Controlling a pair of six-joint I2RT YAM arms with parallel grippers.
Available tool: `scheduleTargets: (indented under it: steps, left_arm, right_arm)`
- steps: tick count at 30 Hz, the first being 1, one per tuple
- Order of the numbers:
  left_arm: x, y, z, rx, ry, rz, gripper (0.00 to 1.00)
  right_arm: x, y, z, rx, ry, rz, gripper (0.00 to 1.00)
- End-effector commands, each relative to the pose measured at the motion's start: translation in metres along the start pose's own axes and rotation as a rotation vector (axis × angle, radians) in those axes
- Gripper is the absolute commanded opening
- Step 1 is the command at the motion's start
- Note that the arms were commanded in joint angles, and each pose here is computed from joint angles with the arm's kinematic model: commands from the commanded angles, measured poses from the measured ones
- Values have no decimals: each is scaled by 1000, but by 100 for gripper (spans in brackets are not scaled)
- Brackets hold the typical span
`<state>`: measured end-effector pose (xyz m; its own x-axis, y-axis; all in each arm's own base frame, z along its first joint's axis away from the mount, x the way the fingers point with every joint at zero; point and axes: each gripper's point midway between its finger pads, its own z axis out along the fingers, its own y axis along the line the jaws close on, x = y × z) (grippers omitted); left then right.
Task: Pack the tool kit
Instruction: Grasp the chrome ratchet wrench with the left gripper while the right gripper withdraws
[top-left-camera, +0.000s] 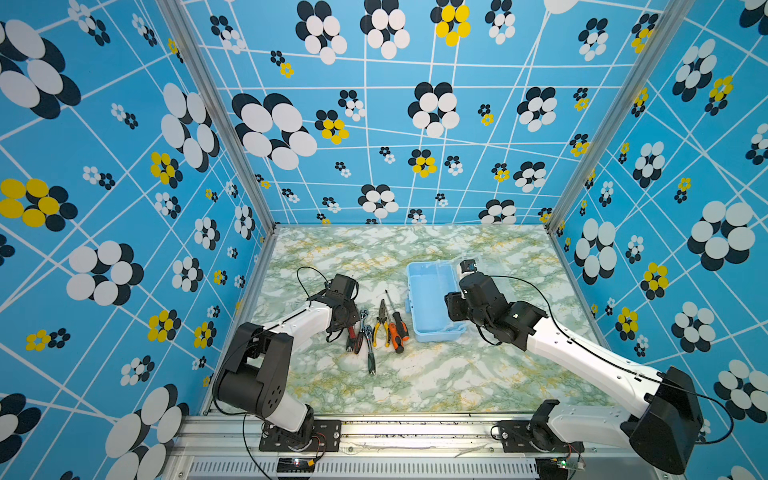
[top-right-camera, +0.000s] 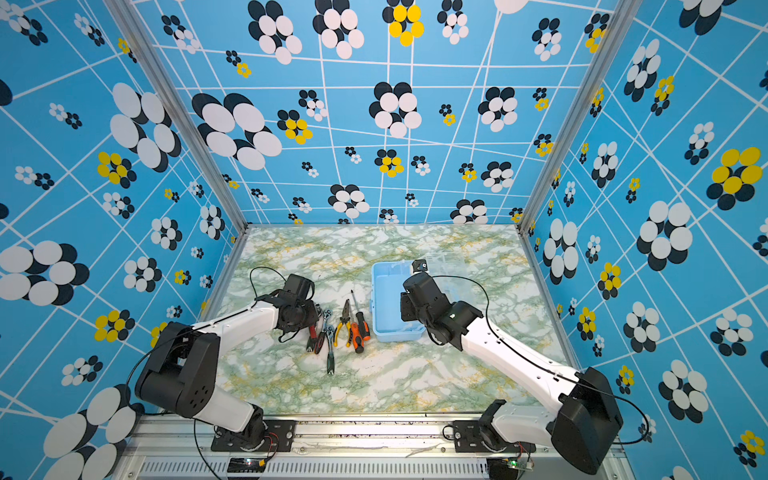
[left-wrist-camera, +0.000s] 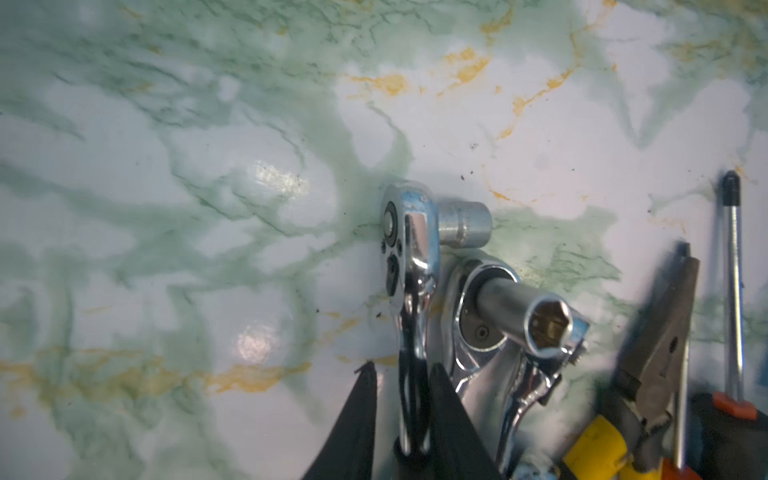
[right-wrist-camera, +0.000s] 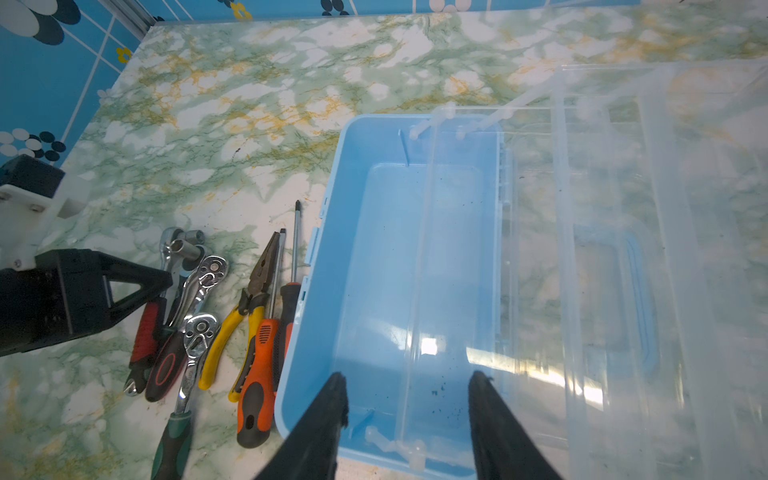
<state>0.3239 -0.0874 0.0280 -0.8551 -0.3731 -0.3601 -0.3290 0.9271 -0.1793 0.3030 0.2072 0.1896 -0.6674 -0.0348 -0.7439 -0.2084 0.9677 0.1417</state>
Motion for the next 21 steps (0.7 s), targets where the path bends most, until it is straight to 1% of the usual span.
scheduleTargets:
  steps: [1, 4, 6, 9, 10, 11, 14, 16, 18, 21]
  left_arm:
    - [-10, -8, 6, 26, -13, -8, 25]
    - [-10, -8, 12, 17, -5, -11, 23]
    - [-10, -7, 18, 8, 0, -7, 19]
    - [-9, -7, 22, -1, 18, -4, 9]
    - [-9, -6, 22, -2, 19, -3, 2]
    - [-9, -6, 22, -1, 17, -2, 0]
    - [-11, -5, 15, -5, 3, 9, 0]
    - [-18, -7, 0, -8, -29, 33, 0]
    - [-27, -16, -24, 11, -80, 68, 0]
    - [-39, -48, -72, 92, -158, 127, 0]
  right_arm:
    - [-3, 2, -3, -3, -16, 8, 49]
    - [-3, 2, 0, 4, -7, 0, 48]
    - [-3, 2, 0, 3, -8, 1, 47]
    - [0, 4, 3, -7, -3, 6, 46]
    - [0, 5, 3, -10, -1, 8, 46]
    - [0, 5, 4, -11, -1, 11, 46]
    - [1, 5, 4, -10, -2, 19, 46]
    - [1, 4, 3, -14, -10, 32, 46]
    - [0, 4, 0, -22, -21, 49, 46]
    - [-1, 0, -9, -31, -47, 82, 45]
